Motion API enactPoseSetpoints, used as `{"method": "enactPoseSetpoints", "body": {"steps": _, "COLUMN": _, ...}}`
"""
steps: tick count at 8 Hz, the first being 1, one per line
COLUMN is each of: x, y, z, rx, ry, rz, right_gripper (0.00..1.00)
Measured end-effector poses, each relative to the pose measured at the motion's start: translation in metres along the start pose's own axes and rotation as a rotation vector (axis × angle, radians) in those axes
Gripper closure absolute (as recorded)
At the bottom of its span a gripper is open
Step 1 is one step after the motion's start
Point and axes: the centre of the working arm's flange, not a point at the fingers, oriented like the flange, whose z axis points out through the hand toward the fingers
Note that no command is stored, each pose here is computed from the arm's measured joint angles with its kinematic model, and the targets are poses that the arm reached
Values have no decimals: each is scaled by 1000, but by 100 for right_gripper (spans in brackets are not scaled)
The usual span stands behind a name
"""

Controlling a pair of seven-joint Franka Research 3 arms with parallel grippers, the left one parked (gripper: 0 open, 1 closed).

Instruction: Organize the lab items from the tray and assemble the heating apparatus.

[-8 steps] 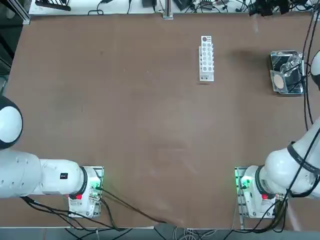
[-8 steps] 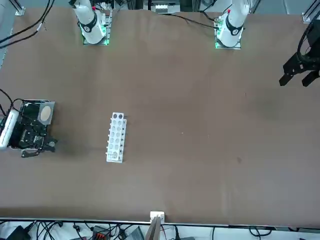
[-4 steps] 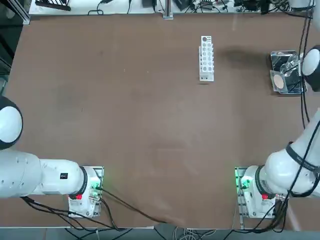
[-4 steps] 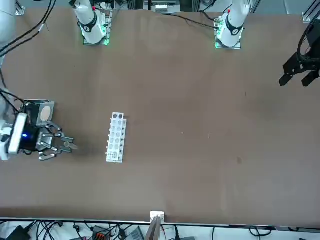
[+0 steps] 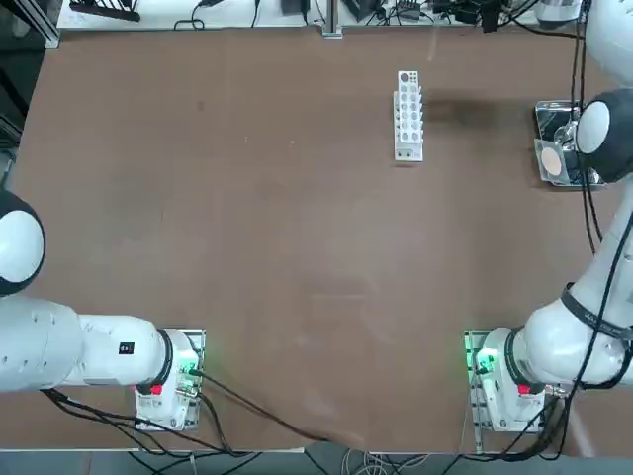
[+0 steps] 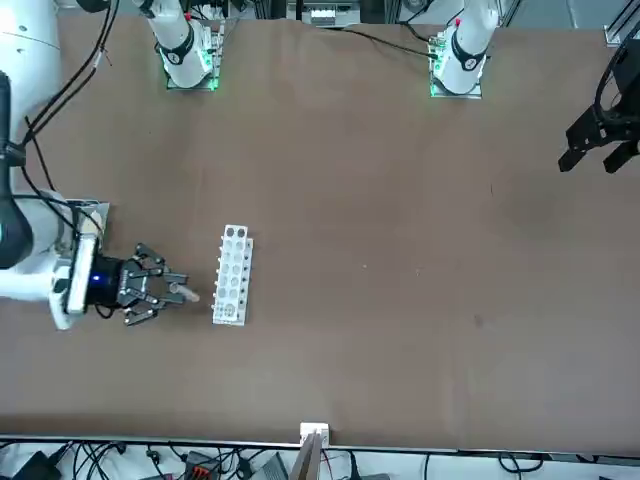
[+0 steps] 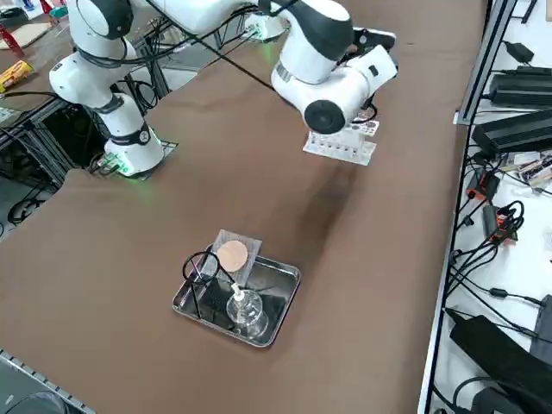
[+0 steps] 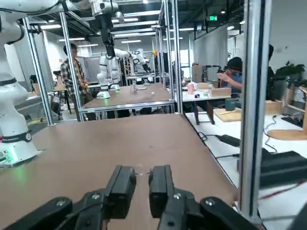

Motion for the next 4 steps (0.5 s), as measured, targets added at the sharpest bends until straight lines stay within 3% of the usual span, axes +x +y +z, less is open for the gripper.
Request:
{"method": "enactPoseSetpoints", "body": {"steps": 2, "x": -9, "y": -1, "z": 16, "rx": 12, "ry": 42, "rz": -2, "right_gripper": 78}}
{"method": "enactPoseSetpoints", "body": {"steps": 4, "x": -46, "y": 2, "z": 35, "rx": 9, "ry": 134, "rz": 11, "right_gripper": 78}}
